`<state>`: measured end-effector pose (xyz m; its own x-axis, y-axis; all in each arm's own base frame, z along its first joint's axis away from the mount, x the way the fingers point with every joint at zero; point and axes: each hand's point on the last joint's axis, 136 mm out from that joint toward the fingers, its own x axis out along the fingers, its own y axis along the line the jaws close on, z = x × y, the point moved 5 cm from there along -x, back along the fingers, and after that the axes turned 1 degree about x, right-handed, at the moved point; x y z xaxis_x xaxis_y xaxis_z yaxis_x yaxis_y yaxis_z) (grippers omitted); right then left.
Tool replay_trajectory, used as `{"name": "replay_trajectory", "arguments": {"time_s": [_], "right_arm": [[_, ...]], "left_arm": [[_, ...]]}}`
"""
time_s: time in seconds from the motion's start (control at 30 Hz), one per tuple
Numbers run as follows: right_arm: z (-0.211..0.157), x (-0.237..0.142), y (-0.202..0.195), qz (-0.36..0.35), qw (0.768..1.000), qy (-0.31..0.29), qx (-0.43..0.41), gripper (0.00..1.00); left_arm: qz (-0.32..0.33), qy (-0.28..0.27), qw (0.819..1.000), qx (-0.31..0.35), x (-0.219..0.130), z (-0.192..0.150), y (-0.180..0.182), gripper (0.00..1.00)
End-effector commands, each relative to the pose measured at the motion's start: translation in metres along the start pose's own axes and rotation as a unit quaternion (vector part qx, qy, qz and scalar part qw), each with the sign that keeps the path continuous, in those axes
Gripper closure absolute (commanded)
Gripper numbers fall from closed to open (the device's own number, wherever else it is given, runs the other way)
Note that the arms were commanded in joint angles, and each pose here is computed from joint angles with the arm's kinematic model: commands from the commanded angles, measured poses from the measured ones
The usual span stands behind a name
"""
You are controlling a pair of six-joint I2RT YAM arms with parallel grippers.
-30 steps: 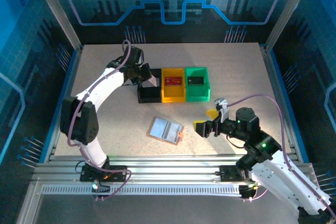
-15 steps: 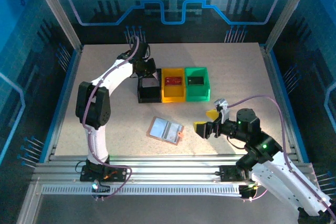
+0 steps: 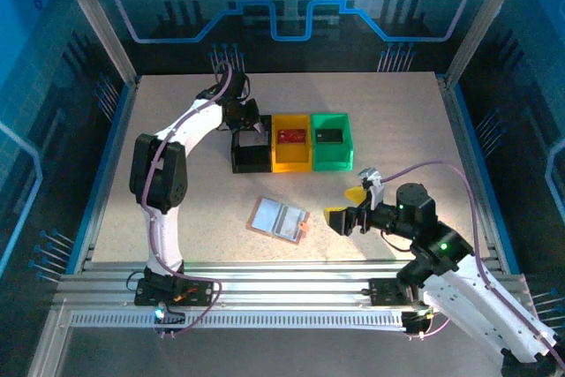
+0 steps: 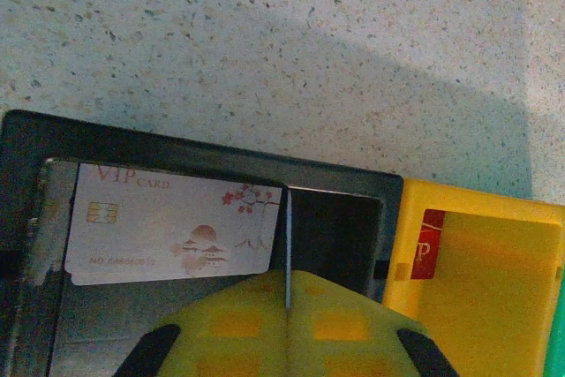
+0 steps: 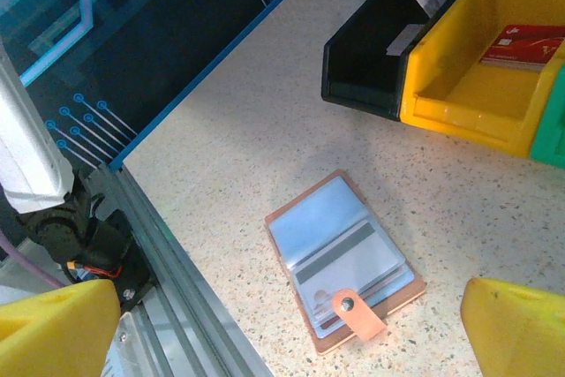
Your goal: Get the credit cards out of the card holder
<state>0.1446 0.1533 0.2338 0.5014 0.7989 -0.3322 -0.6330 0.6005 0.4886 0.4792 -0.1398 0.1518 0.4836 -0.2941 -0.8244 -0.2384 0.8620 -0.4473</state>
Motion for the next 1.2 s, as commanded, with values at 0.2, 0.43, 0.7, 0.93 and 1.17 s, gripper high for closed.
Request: {"name": "replay_trajectory", "arguments": {"time_s": [0.2,0.43,0.7,0.93,1.17], "right_arm": [[-0.006,0.003,0.001,0.008,1.000,0.008,-0.003,0.00],[-0.007,0.004,0.001,0.009,1.000,0.010,-0.005,0.00],[-0.006,0.004,0.002,0.007,1.000,0.010,-0.008,0.00],[-0.008,0.004,0.002,0.007,1.000,0.012,-0.008,0.00],[-0.008,0.005,0.001,0.005,1.000,0.013,-0.007,0.00]], "left_arm": [[-0.001,0.011,1.000,-0.009,0.012,-0.002,0.016,1.00],[-0.008,0.026,1.000,-0.013,0.022,-0.007,0.017,0.96],[-0.016,0.035,0.999,-0.016,0.028,-0.013,0.017,0.93],[-0.014,0.039,0.999,-0.012,0.030,-0.015,0.018,0.89],[-0.008,0.043,0.999,-0.008,0.032,-0.019,0.021,0.83]]}}
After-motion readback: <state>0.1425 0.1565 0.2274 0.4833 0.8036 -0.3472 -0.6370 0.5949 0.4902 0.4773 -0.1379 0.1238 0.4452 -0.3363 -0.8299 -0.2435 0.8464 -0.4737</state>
